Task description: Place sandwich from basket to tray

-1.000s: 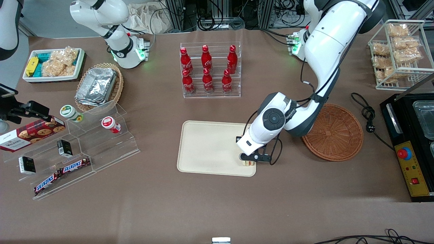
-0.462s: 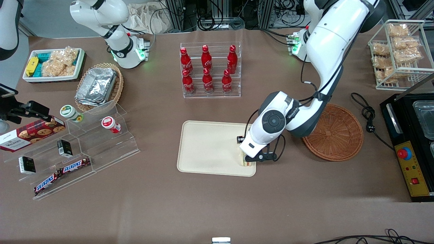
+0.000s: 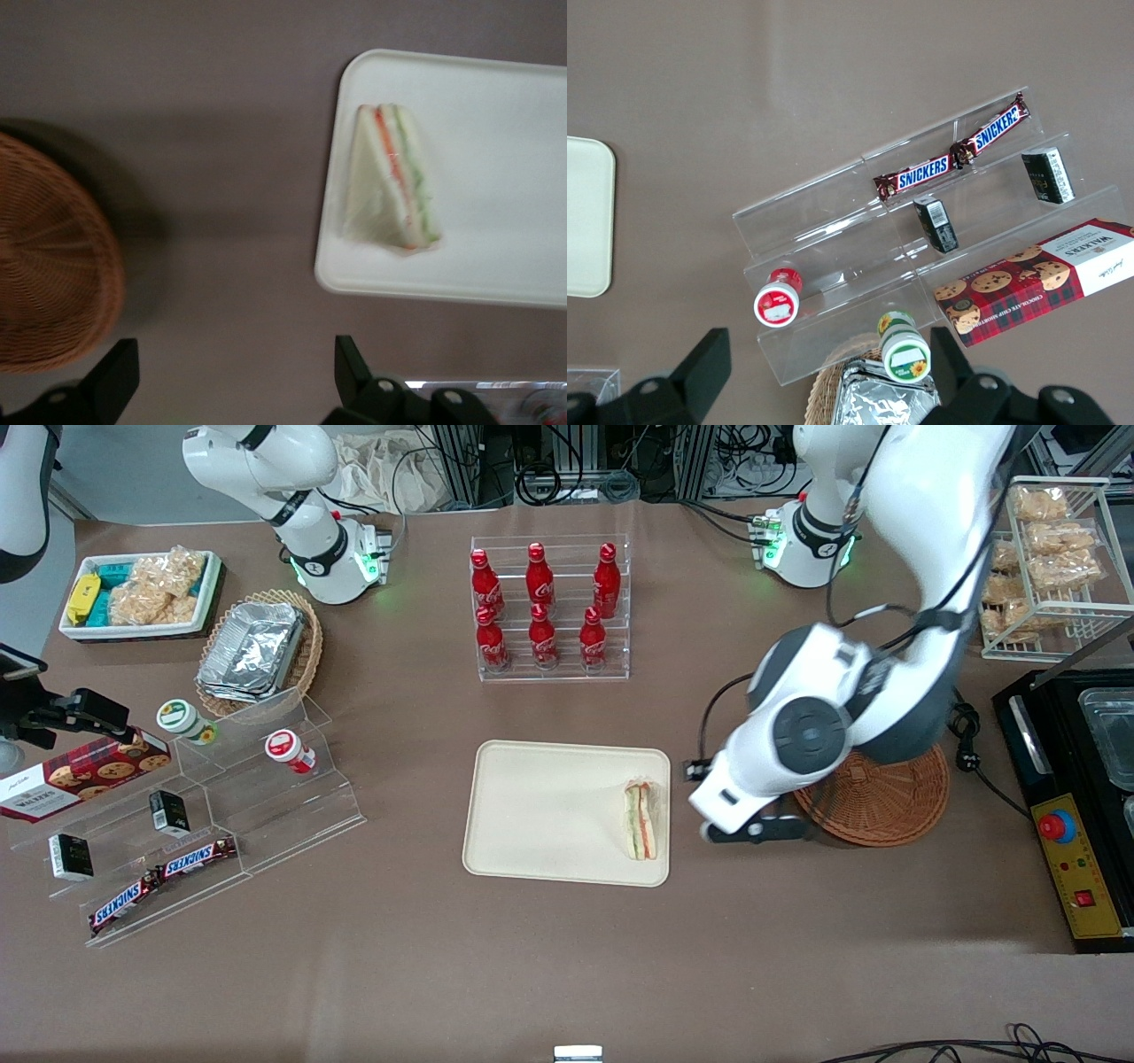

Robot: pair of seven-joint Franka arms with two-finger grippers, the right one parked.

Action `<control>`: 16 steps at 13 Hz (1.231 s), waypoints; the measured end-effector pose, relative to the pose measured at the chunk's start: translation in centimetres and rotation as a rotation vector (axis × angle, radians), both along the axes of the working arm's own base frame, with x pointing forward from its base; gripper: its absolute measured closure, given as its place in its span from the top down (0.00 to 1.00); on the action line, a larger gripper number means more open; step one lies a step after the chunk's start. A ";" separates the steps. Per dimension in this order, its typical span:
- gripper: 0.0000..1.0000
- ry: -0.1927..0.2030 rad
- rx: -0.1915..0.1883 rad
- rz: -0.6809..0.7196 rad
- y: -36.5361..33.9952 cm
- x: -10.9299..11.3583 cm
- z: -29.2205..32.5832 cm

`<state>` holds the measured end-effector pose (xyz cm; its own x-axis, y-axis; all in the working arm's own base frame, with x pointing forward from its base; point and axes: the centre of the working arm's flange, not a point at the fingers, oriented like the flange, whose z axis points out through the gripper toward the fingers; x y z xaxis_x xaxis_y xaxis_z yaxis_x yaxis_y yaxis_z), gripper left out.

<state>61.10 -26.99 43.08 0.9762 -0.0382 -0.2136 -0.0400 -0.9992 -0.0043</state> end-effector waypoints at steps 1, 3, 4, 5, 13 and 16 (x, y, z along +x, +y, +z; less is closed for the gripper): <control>0.99 0.009 0.004 -0.049 2.1 -0.3 2.3; 0.99 0.004 0.012 -0.080 6.4 -0.8 6.6; 0.99 -0.008 0.018 -0.063 8.5 -1.0 8.4; 0.99 -0.018 0.024 -0.045 10.4 -1.2 9.9; 0.99 -0.074 0.070 0.046 16.1 -2.9 15.5; 1.00 -0.053 0.083 0.075 17.9 -2.7 15.0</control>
<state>58.38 -9.10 58.03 0.9857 0.0510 -0.1608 0.0373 -0.9955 -0.0871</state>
